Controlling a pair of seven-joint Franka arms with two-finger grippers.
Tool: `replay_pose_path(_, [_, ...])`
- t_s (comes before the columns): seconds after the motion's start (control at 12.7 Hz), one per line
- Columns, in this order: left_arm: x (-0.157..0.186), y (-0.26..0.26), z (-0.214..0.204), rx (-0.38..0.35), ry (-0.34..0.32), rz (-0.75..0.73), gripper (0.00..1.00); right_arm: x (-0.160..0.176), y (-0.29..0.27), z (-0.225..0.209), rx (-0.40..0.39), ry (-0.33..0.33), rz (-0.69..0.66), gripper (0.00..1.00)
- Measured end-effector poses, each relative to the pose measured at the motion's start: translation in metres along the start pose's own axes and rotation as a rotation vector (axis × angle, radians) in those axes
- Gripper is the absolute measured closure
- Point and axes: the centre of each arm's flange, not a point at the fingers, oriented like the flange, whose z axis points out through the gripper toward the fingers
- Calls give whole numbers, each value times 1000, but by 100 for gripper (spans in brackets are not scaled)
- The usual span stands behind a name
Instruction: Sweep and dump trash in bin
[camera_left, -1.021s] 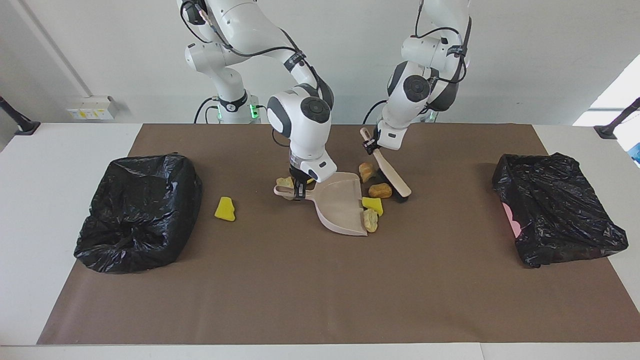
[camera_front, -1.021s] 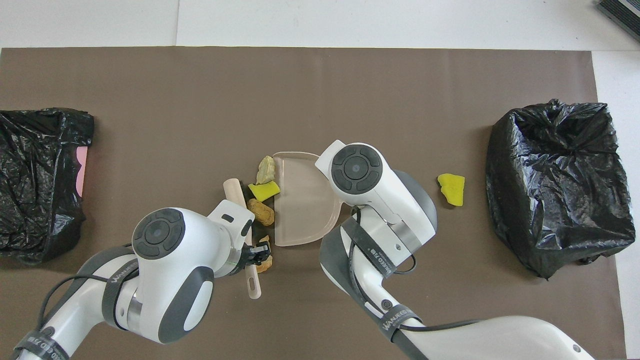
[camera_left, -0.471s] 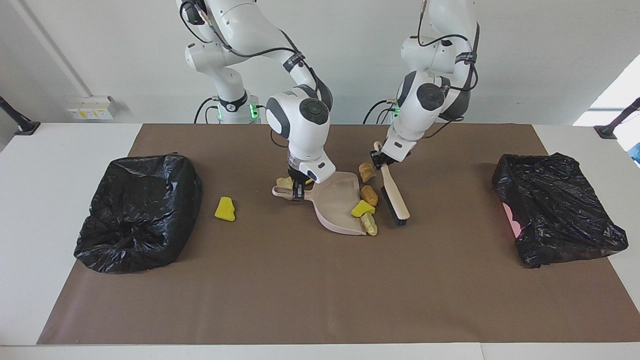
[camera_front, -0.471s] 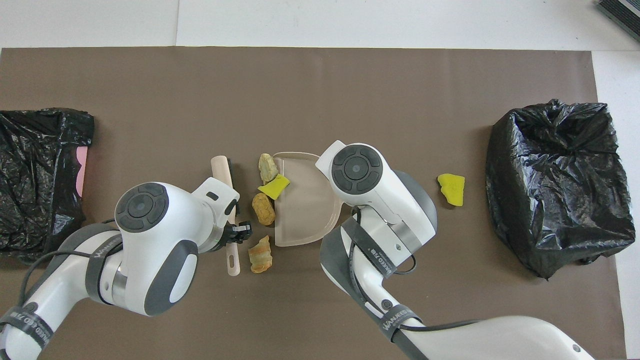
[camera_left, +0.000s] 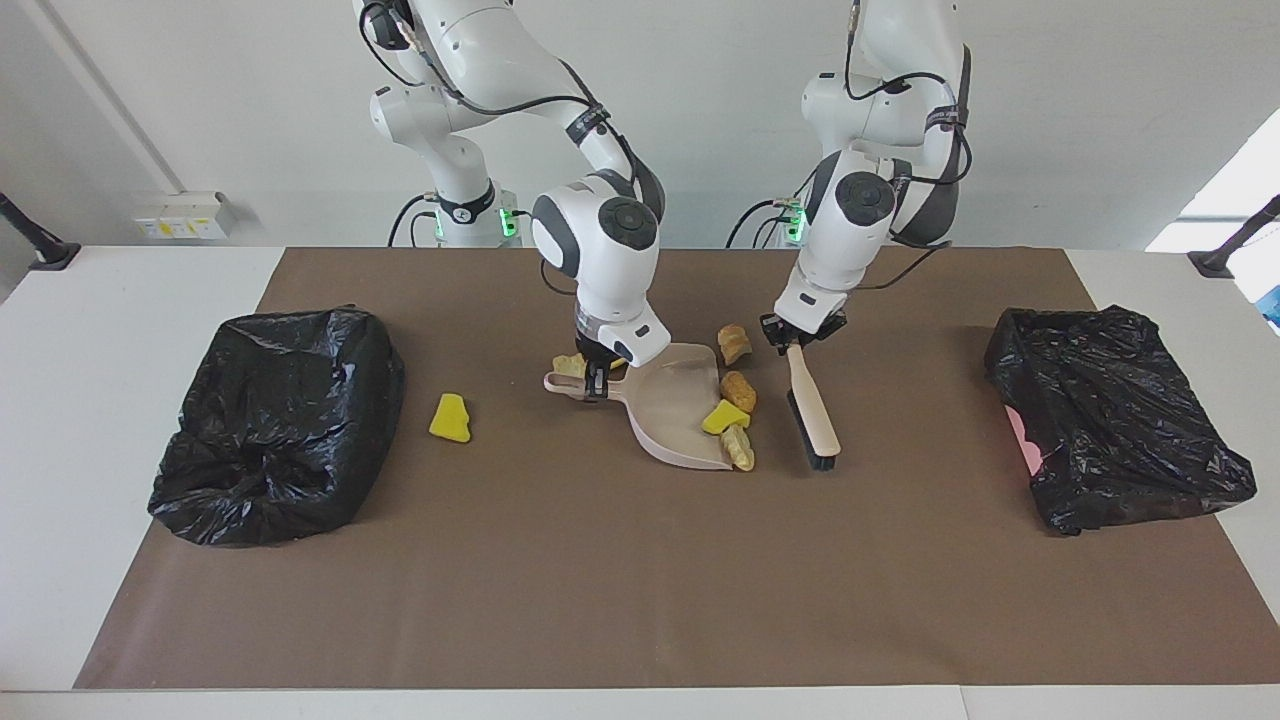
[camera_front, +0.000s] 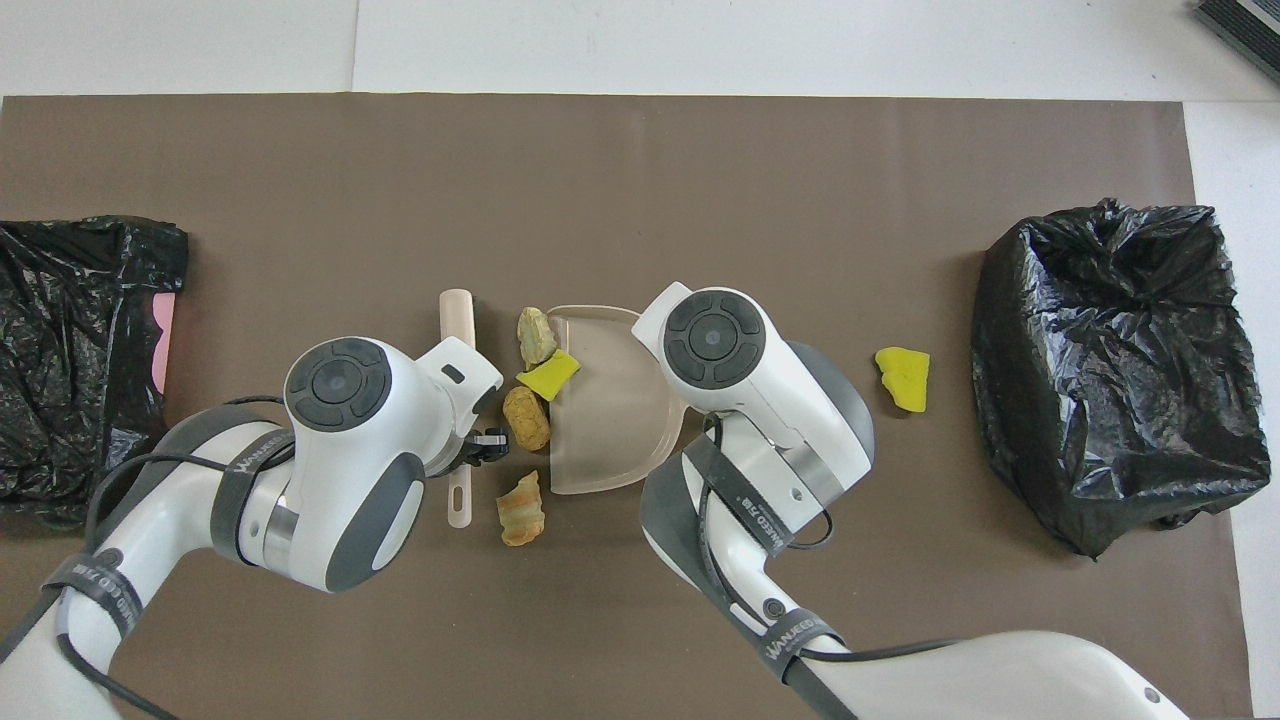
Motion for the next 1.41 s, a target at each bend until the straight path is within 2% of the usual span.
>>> replay_pose_path(0.39, [-45,72,1,-85,-48,69,74,0,-3,5,8,-5,-40,67])
replay_pose_path(0.63, [-53,84,-3,-102,-67,39,74,0,-3,5,8,-5,-40,67])
replay_pose_path(0.86, [-50,60,-21,-68,-141,-181,74,0,-3,5,8,-6,-51,67])
replay_pose_path(1.1, [-65,29,-47,5,-242,-411,74,-2,-2,5,8,-5,-118,67])
replay_pose_path(1.26, [-81,24,-44,56,-272,-556,74,-3,-1,5,9,-5,-161,67])
replay_pose_path(1.41, [-107,25,-29,98,-279,-625,74,-1,-2,4,6,-5,-200,67])
